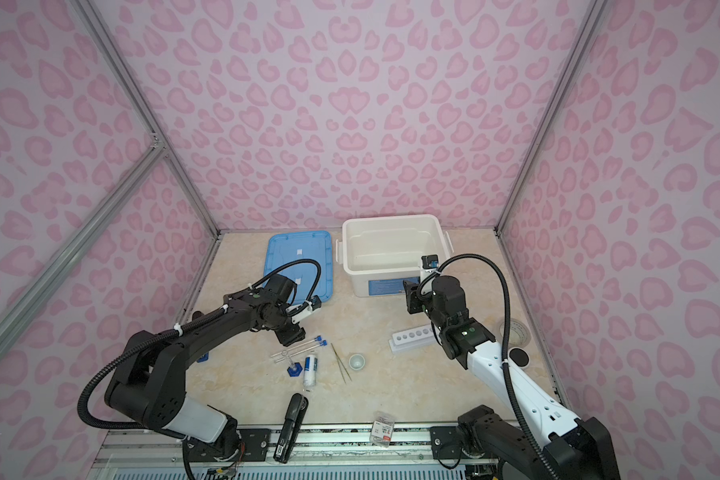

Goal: Organize the chemistry lab equipment
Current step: 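Raise the right gripper from the rack while the left gripper reaches toward the blue-capped tubes, then lower the left gripper around the nearer blue-capped tube and close it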

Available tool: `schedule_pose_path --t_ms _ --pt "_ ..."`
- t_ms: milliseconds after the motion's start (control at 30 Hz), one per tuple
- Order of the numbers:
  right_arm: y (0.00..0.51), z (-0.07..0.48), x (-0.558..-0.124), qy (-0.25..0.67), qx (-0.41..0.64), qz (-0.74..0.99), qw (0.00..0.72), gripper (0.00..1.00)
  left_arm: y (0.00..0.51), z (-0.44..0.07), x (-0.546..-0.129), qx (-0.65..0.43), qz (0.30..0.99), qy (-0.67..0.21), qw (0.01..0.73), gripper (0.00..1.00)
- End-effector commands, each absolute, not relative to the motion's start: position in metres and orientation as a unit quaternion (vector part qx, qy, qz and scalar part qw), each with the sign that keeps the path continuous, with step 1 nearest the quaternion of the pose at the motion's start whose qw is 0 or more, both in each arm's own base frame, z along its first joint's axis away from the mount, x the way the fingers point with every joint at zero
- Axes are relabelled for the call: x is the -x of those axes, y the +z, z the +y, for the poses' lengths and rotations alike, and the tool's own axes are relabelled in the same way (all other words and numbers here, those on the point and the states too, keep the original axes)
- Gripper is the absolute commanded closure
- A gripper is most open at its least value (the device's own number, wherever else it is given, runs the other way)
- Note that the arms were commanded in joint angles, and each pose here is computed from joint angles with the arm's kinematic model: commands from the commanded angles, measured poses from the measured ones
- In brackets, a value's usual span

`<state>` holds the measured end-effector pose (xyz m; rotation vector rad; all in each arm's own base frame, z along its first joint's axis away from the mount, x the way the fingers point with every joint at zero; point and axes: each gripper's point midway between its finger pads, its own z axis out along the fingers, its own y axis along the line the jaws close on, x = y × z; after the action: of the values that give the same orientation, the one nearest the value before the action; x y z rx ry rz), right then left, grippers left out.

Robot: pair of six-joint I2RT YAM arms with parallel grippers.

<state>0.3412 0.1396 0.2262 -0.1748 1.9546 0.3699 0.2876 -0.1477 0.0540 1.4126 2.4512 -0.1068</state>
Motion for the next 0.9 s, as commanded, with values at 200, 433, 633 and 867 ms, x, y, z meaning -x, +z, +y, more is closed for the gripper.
schedule_pose_path --t_ms 200,433,633,867 --pt "0.239 0.143 -0.344 0.165 0.078 0.812 0.554 0.56 0.037 -0.151 -0.282 -0.512 0.849 -0.031 0.126 0.36" --pt "0.238 0.143 -0.344 0.165 0.077 0.813 0.553 0.56 0.032 -0.15 -0.285 -0.515 0.848 -0.02 0.122 0.36" --pt "0.236 0.143 -0.345 0.165 0.077 0.815 0.551 0.57 0.026 -0.149 -0.285 -0.515 0.85 -0.013 0.111 0.38" --pt "0.23 0.14 -0.345 0.163 0.07 0.817 0.549 0.57 0.021 -0.148 -0.288 -0.515 0.85 -0.008 0.111 0.4"
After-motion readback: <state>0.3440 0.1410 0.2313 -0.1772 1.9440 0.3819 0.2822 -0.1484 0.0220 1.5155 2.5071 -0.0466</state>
